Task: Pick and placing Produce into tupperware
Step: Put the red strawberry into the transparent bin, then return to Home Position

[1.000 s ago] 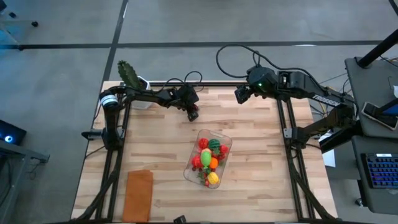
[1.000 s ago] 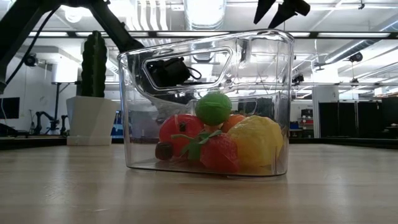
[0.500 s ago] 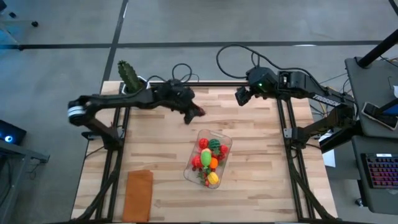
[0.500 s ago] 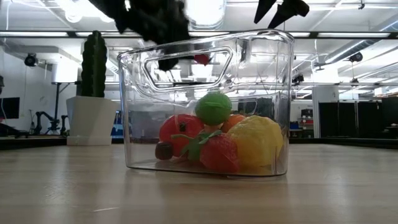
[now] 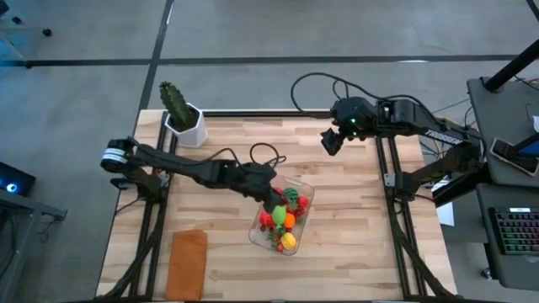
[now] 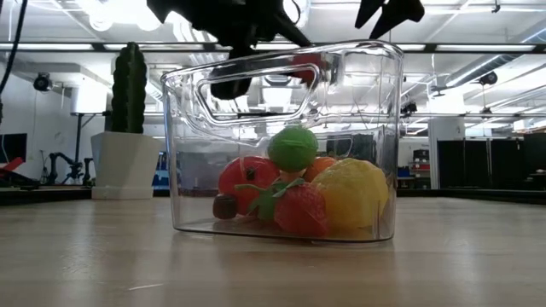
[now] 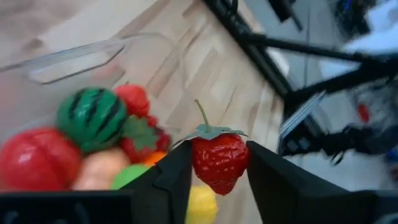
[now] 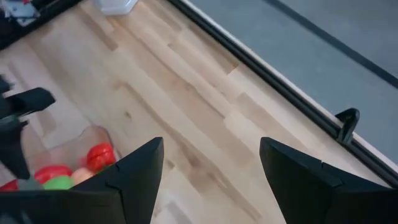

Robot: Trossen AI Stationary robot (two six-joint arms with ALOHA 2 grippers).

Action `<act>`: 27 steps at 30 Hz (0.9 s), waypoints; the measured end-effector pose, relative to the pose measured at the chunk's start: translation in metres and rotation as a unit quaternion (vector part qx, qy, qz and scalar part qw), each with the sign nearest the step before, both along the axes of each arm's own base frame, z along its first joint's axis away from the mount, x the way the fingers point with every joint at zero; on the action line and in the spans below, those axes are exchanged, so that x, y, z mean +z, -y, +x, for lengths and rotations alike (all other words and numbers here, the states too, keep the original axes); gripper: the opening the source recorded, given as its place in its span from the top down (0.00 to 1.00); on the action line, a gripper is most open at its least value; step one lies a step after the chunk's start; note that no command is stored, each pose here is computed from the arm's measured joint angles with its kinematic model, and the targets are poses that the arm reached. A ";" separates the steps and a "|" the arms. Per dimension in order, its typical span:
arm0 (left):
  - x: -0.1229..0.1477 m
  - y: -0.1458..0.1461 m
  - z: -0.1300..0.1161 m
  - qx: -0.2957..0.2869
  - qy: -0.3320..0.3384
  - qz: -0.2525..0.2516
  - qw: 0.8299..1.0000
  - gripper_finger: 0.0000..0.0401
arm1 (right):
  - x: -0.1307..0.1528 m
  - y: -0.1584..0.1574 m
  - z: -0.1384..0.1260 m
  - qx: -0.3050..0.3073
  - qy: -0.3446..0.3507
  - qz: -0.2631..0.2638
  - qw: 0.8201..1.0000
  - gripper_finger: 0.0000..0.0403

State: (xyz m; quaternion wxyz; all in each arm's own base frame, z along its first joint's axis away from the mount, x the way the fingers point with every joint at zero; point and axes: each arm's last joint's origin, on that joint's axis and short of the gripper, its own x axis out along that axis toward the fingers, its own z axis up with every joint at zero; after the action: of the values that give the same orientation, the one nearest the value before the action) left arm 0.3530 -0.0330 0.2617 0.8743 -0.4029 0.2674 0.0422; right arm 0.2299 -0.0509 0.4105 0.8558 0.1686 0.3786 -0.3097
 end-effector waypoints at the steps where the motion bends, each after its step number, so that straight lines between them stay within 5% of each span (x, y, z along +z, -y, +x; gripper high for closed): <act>1: 0.000 0.002 0.003 0.007 0.004 -0.015 1.000 0.67 | 0.000 -0.002 -0.001 0.004 -0.004 0.001 1.000 0.36; 7: -0.005 0.008 0.005 0.028 -0.004 -0.067 0.997 0.44 | 0.001 -0.017 -0.001 0.042 -0.003 -0.005 0.999 0.36; 11: 0.015 0.006 0.000 0.036 0.044 -0.093 0.994 0.31 | 0.004 -0.024 -0.004 0.093 -0.015 -0.034 0.995 0.36; 15: 0.044 0.006 -0.013 0.011 0.095 -0.097 0.991 0.26 | 0.006 -0.025 -0.014 0.157 -0.057 -0.078 0.983 0.36; 18: 0.064 0.005 -0.028 0.016 0.122 -0.130 0.984 0.25 | 0.014 -0.027 -0.024 0.130 -0.034 -0.037 0.990 0.36; 24: 0.103 0.018 -0.065 0.001 0.241 0.055 0.969 0.25 | 0.026 -0.039 -0.046 0.266 0.058 0.043 0.961 0.36; 27: 0.100 0.022 -0.078 -0.027 0.245 0.121 0.962 0.25 | 0.029 -0.042 -0.067 0.305 0.110 0.047 0.945 0.36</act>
State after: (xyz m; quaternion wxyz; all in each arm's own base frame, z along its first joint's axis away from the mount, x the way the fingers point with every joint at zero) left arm 0.2749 -0.0554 0.3613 0.9562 -0.2845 0.0489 -0.0492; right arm 0.1628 -0.0087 0.4393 0.9369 0.1181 0.3290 0.0045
